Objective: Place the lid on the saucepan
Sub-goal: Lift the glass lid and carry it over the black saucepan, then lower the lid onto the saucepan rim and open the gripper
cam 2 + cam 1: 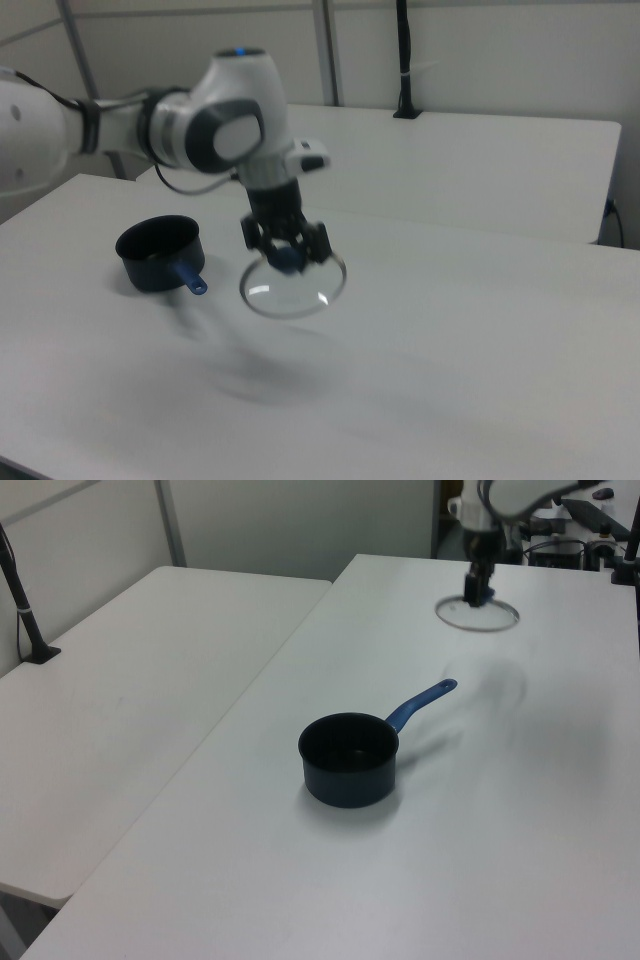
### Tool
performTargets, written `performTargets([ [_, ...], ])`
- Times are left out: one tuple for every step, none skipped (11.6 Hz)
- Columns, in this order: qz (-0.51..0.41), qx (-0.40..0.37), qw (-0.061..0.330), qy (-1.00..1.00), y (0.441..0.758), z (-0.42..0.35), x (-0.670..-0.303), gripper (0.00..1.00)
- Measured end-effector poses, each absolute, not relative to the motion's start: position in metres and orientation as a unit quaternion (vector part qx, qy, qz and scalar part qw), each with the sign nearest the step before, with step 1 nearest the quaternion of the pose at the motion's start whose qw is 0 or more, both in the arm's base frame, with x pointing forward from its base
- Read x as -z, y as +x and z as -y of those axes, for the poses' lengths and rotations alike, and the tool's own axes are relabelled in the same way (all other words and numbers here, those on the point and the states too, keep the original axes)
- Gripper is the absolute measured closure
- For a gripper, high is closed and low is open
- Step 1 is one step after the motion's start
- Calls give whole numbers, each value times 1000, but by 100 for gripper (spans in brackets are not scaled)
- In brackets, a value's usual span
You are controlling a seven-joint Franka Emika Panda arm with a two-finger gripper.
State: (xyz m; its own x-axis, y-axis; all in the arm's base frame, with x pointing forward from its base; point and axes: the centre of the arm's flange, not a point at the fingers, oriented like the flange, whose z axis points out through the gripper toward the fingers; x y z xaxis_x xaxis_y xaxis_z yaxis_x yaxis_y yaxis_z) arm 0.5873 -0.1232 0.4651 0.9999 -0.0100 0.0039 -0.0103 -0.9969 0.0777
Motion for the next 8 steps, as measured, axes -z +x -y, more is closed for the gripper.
performTargets([
  [14,-27,32,999,600,91,-494,54],
  [34,-49,23,998,613,47,-514,56],
  [57,-64,12,996,625,2,-525,56],
  [69,-71,1,995,636,-42,-527,56],
  [77,-72,-8,994,645,-87,-521,56],
  [88,-69,-17,994,654,-131,-512,56],
  [93,-66,-24,993,662,-169,-500,56],
  [96,-61,-26,993,668,-202,-485,56],
])
